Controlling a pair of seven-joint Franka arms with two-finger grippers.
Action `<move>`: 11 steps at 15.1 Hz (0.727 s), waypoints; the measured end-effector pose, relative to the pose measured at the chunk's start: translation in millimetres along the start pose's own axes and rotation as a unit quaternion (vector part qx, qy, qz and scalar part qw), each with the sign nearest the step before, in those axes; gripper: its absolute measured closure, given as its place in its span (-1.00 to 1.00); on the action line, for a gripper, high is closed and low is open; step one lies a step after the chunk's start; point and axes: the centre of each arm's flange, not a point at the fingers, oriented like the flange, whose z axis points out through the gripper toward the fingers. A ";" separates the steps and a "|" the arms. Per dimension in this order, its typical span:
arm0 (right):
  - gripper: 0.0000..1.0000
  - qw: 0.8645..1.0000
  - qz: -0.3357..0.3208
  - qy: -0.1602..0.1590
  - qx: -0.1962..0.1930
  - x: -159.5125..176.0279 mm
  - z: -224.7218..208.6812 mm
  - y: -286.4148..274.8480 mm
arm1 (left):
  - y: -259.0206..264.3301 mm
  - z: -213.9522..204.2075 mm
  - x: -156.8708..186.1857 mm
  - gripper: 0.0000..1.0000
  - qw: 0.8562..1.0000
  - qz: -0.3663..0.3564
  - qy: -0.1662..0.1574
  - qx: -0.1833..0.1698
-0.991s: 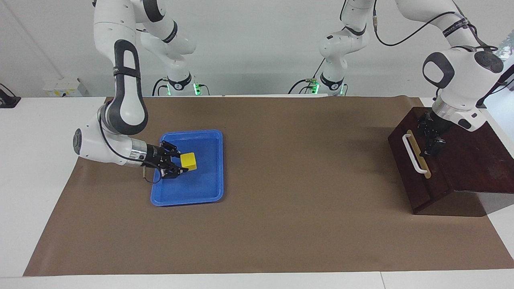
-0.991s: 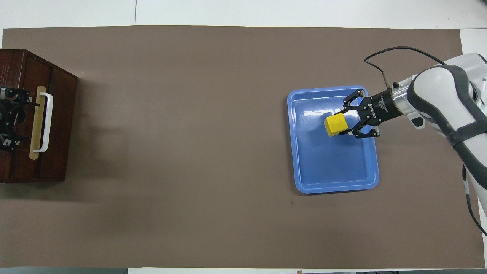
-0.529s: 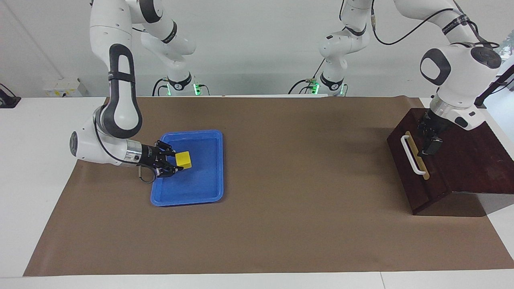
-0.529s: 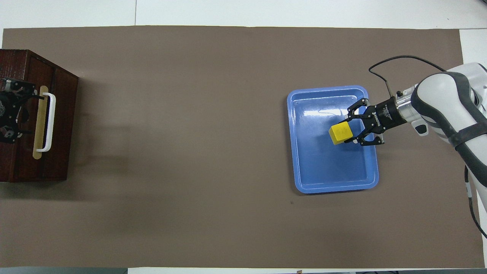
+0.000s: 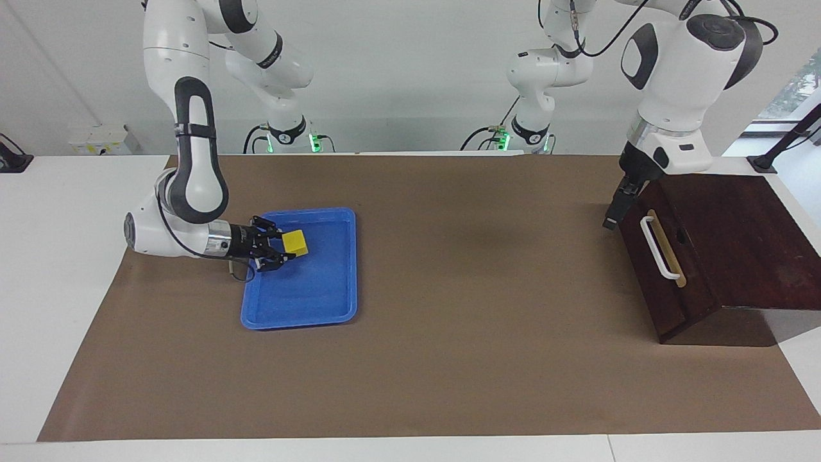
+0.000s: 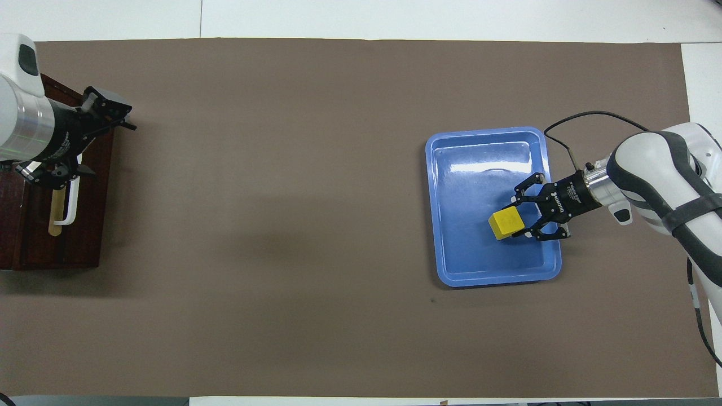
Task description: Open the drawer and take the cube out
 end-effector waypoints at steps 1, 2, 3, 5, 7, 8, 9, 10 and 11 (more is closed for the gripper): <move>-0.13 1.000 0.004 0.003 0.011 2.3 1.6 0.2 | 0.6 -3.9 -3.5 -1.00 0.999 0.044 -0.006 0.006; -0.13 1.000 0.008 0.006 0.020 4.7 3.9 0.3 | -0.9 -7.9 -4.3 -1.00 0.996 0.086 -0.011 0.011; -0.13 1.000 0.012 0.007 0.028 6.7 6.4 0.3 | -3.6 -11.9 -3.0 -1.00 0.992 0.127 -0.015 0.013; -0.13 0.999 0.015 0.007 0.037 6.1 7.0 0.8 | -12.4 -17.6 3.0 -1.00 0.978 0.207 -0.024 0.016; -0.13 0.999 0.015 0.009 0.041 5.0 6.9 2.3 | -29.8 -17.3 16.8 -1.00 0.960 0.277 -0.036 0.020; -0.13 0.999 0.015 0.010 0.042 4.8 7.0 2.7 | -39.9 -16.5 25.5 -1.00 0.951 0.307 -0.040 0.020; -0.13 0.999 0.016 0.010 0.042 4.8 7.0 2.7 | -48.1 -15.8 32.5 -1.00 0.944 0.326 -0.042 0.018; -0.14 0.999 0.017 0.010 0.042 4.8 7.0 2.7 | -52.8 -15.4 36.4 -1.00 0.941 0.336 -0.044 0.018; -0.24 0.999 0.019 0.011 0.044 5.0 6.6 2.5 | -53.9 -15.4 37.4 -1.00 0.939 0.341 -0.044 0.017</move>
